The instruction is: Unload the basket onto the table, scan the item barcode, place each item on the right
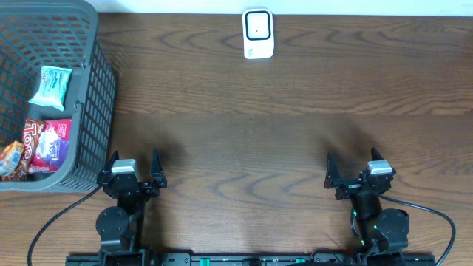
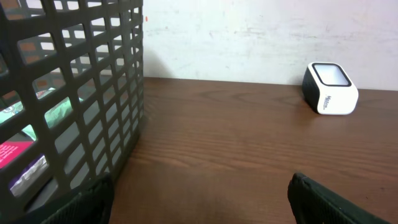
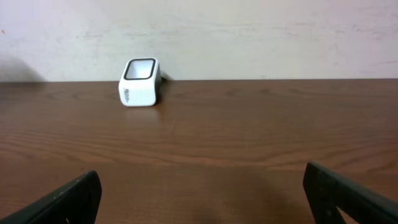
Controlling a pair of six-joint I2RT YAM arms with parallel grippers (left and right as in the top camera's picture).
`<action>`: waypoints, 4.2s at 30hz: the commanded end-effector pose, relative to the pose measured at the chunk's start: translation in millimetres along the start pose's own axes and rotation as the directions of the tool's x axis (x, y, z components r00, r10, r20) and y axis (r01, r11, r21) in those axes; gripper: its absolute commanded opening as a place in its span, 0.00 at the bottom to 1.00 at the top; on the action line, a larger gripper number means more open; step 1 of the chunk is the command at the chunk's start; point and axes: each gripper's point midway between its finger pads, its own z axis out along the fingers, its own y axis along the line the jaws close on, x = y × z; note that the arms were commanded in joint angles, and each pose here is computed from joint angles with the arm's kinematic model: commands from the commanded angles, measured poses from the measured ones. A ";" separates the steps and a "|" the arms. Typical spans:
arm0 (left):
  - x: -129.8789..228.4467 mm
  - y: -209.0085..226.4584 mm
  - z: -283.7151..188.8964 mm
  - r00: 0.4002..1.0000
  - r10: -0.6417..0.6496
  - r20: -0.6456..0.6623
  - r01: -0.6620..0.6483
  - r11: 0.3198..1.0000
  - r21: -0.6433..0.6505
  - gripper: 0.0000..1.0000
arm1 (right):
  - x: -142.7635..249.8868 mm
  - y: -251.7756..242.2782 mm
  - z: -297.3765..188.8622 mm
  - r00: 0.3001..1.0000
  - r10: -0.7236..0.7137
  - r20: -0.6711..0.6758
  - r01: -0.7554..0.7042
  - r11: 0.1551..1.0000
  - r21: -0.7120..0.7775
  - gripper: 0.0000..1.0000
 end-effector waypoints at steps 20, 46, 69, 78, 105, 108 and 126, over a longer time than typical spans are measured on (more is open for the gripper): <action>14.8 1.7 0.7 0.999 -0.010 -0.045 0.009 1.000 -0.006 0.89 | 1.8 0.5 0.1 1.000 -0.005 -0.004 0.005 1.000 -0.003 0.99; 14.8 1.7 0.7 0.999 -0.010 -0.045 0.009 1.000 -0.006 0.89 | 1.8 0.5 0.1 1.000 -0.005 -0.004 0.005 1.000 -0.003 0.99; 14.8 1.7 0.7 0.999 -0.010 -0.045 0.009 1.000 -0.006 0.89 | 1.8 0.5 0.1 1.000 -0.005 -0.004 0.005 1.000 -0.003 0.99; 14.8 1.7 0.7 0.999 -0.010 -0.045 0.010 1.000 -0.006 0.89 | 1.8 0.5 0.1 1.000 -0.005 -0.004 0.005 1.000 -0.003 0.99; 14.4 -11.5 0.2 0.886 -0.458 -0.073 0.462 0.886 0.042 0.89 | 1.8 0.5 0.1 1.000 -0.005 -0.004 0.005 1.000 -0.003 0.99; 13.2 -21.3 -0.7 0.798 -0.592 -0.108 0.601 0.796 0.077 0.89 | 1.8 0.5 0.1 1.000 -0.005 -0.004 0.005 1.000 -0.003 0.99; 13.2 -18.5 -0.4 0.924 -0.375 -0.079 0.381 0.920 0.087 0.89 | 1.8 0.5 0.1 1.000 -0.005 -0.004 0.005 1.000 -0.003 0.99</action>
